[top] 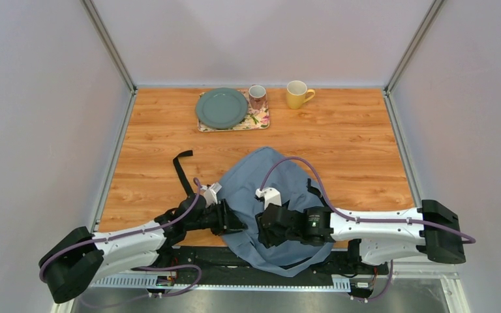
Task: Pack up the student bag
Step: Zip the student bag at the center of the board.
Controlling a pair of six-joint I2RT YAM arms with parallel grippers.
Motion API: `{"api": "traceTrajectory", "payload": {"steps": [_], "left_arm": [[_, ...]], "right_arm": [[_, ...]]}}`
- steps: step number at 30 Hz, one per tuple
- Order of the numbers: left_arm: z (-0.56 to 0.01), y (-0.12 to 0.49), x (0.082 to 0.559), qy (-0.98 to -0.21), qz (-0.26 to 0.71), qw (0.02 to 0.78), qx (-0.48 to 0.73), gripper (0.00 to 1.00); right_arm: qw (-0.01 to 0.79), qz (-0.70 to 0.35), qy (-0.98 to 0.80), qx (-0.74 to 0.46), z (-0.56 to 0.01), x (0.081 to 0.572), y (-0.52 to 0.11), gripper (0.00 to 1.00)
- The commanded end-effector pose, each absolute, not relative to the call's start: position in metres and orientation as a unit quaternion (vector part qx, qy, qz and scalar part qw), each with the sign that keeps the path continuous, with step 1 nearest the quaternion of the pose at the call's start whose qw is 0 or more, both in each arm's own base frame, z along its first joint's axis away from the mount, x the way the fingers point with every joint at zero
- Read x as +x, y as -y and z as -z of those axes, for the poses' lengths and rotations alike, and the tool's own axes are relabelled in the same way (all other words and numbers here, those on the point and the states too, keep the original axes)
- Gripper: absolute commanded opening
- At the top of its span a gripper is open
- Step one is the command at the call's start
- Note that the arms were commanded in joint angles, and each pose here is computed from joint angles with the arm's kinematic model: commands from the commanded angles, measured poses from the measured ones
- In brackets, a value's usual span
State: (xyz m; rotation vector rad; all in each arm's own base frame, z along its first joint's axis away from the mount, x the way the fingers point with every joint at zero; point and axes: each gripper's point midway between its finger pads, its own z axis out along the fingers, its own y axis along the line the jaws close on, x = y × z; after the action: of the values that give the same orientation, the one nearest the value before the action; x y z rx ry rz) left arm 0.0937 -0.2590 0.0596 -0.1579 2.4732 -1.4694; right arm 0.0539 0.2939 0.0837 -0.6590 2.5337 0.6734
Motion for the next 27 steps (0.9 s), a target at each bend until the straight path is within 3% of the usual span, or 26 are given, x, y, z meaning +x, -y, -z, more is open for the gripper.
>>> {"api": "traceTrajectory", "payload": {"steps": [1,3,7,9,12,13,18,20,23,27], "left_arm": [[-0.101,0.28,0.1,-0.804,0.571,0.164,-0.007,0.38],[-0.098,0.282,0.102,-0.807,0.568,0.162,-0.01,0.37],[-0.11,0.291,0.103,-0.787,0.595,0.162,0.001,0.63],[-0.111,0.294,0.105,-0.783,0.601,0.162,0.001,0.63],[-0.115,0.302,0.109,-0.779,0.606,0.161,0.009,0.48],[-0.116,0.304,0.108,-0.778,0.608,0.158,0.016,0.36],[-0.122,0.322,0.12,-0.77,0.618,0.153,0.048,0.0],[-0.124,0.327,0.127,-0.767,0.62,0.152,0.063,0.0],[-0.125,0.328,0.134,-0.765,0.619,0.16,0.082,0.0],[-0.122,0.326,0.133,-0.768,0.608,0.167,0.109,0.0]], "right_arm": [[0.173,-0.241,-0.923,-0.247,-0.07,0.032,-0.291,0.4],[0.177,-0.251,-0.92,-0.242,-0.071,0.033,-0.298,0.39],[0.17,-0.268,-0.92,-0.231,-0.069,0.031,-0.313,0.35],[0.169,-0.275,-0.919,-0.227,-0.065,0.029,-0.321,0.3],[0.174,-0.275,-0.919,-0.225,-0.061,0.03,-0.329,0.26],[0.177,-0.274,-0.919,-0.223,-0.062,0.031,-0.332,0.25],[0.202,-0.254,-0.918,-0.229,-0.063,0.04,-0.336,0.27],[0.213,-0.262,-0.911,-0.237,-0.07,0.04,-0.339,0.32],[0.24,-0.269,-0.906,-0.221,-0.085,0.049,-0.33,0.46],[0.292,-0.27,-0.9,-0.176,-0.11,0.066,-0.304,0.52]]}}
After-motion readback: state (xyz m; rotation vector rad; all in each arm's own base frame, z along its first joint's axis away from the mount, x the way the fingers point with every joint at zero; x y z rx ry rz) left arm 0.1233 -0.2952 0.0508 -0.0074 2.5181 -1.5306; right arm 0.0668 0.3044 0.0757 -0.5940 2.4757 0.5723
